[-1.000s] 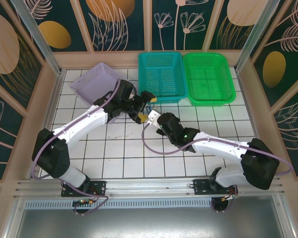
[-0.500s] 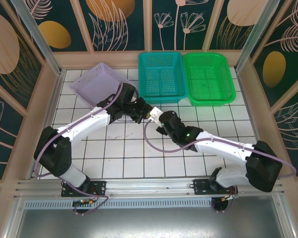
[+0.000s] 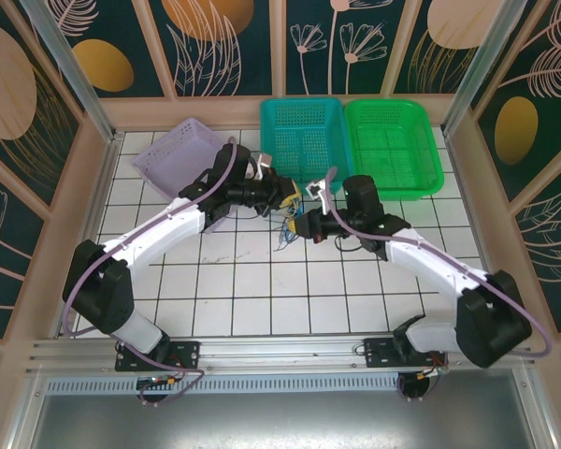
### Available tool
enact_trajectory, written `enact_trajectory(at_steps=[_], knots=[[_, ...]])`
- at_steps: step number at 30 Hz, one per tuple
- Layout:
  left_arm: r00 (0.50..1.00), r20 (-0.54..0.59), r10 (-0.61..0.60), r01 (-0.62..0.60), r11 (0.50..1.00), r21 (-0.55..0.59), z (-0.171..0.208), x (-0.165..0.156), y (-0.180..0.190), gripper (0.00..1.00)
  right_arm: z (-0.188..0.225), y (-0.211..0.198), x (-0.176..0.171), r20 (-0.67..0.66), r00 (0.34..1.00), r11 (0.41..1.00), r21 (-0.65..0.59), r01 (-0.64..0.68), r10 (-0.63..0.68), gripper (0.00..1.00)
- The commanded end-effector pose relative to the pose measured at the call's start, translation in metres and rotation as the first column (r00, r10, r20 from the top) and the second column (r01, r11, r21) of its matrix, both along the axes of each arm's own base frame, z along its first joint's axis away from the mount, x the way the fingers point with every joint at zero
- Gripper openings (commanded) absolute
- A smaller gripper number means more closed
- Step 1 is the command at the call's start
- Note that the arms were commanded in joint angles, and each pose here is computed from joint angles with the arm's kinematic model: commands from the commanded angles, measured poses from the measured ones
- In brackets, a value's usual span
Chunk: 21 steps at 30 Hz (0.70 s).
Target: Untangle the cables
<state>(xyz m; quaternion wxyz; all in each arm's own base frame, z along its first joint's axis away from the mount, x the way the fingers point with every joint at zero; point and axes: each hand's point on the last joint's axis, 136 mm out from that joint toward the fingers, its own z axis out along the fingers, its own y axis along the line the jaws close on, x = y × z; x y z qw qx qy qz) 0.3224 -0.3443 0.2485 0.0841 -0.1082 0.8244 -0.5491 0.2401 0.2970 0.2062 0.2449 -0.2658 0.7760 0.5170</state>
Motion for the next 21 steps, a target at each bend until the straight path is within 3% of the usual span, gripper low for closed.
enact_trajectory(at_steps=[1,3,6,9,12,17,21], knots=[[0.891,0.448,0.068,-0.045,0.997,-0.062,0.079,0.037,0.015,0.0,0.01,0.01,-0.086,-0.383,0.824,0.908,0.221,-0.357,0.417,0.0],[0.836,0.543,0.082,-0.061,0.996,-0.058,0.087,0.035,0.022,0.0,0.01,0.01,-0.09,-0.412,0.793,0.894,0.226,-0.387,0.448,0.0],[0.802,0.59,0.094,-0.095,0.995,-0.03,0.082,0.031,0.033,0.0,0.013,0.006,-0.074,-0.37,0.85,0.927,0.158,-0.341,0.375,0.09],[0.843,0.535,0.047,-0.045,0.999,-0.017,0.062,0.024,0.027,0.0,0.025,-0.009,-0.041,-0.267,0.939,0.975,0.106,-0.198,0.219,0.33],[0.884,0.466,0.024,-0.012,1.0,-0.029,0.045,0.018,0.024,0.0,0.044,-0.025,-0.02,-0.173,0.978,0.988,0.117,-0.096,0.116,0.47],[0.915,0.403,-0.03,0.037,0.999,-0.01,0.03,0.011,0.018,0.0,0.075,-0.043,0.0,-0.034,0.999,0.99,0.138,-0.01,0.015,0.55],[0.922,0.381,-0.07,0.069,0.998,0.016,0.025,0.011,0.014,0.0,0.077,-0.054,0.025,0.071,0.993,0.996,0.036,0.086,-0.089,0.56]])
